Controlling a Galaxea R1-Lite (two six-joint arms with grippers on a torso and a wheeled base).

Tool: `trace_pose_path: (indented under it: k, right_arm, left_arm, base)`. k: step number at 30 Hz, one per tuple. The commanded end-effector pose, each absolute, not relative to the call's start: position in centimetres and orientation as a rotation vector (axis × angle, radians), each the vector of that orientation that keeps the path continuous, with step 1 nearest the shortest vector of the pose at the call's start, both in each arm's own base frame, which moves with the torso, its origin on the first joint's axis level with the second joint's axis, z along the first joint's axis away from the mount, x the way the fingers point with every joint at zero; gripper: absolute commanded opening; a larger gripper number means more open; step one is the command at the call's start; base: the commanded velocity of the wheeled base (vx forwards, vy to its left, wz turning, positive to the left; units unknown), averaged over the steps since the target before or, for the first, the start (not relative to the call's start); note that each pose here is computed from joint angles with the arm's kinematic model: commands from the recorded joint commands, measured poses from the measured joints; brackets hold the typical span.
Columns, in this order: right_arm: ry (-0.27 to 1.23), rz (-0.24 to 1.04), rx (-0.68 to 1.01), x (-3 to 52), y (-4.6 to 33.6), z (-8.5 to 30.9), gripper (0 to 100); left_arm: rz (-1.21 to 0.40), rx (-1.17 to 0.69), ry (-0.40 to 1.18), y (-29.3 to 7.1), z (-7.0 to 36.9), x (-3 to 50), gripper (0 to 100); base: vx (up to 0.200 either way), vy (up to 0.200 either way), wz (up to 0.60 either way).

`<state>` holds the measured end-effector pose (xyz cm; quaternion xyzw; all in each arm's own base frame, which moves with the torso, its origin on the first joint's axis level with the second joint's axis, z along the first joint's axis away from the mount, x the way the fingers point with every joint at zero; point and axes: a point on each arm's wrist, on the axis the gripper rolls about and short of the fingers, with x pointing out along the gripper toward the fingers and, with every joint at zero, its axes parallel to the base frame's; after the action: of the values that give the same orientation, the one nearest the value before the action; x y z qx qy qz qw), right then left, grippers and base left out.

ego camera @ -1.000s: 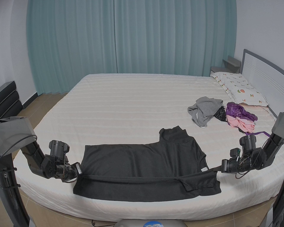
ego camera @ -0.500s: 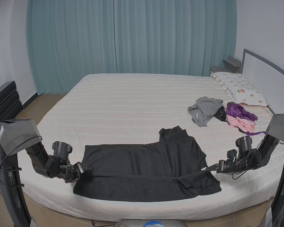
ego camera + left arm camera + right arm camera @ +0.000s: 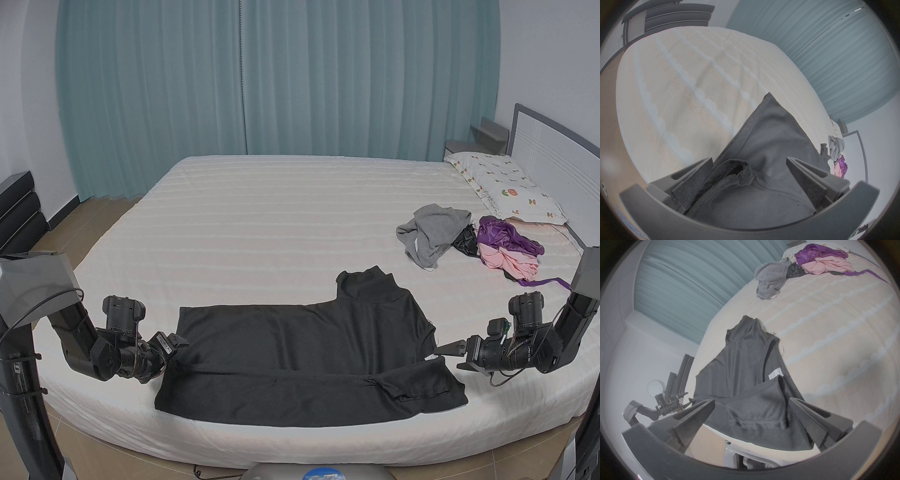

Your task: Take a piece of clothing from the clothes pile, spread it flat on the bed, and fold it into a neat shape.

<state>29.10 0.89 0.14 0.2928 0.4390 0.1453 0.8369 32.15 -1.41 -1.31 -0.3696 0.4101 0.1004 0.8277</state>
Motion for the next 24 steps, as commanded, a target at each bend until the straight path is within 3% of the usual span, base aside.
trace_pose_path:
  k: [1, 7, 24]
  right_arm:
    - [0.914, 0.302, 0.669, 28.3, 0.9, 0.3, 100]
    - [0.924, 0.291, 0.716, 28.2, 1.4, 0.2, 100]
    - [0.970, 0.287, 0.720, 27.6, 1.7, -0.8, 100]
  left_arm:
    - [0.212, -0.805, 0.858, -1.6, -0.9, 31.6, 100]
    - [0.219, -0.809, 0.861, -1.5, -0.6, 30.9, 100]
    - [0.271, -0.874, 0.789, 0.1, 0.9, 31.0, 100]
  base:
    - [0.000, 0.000, 0.00]
    - [0.000, -0.200, 0.00]
    - [0.000, 0.000, 0.00]
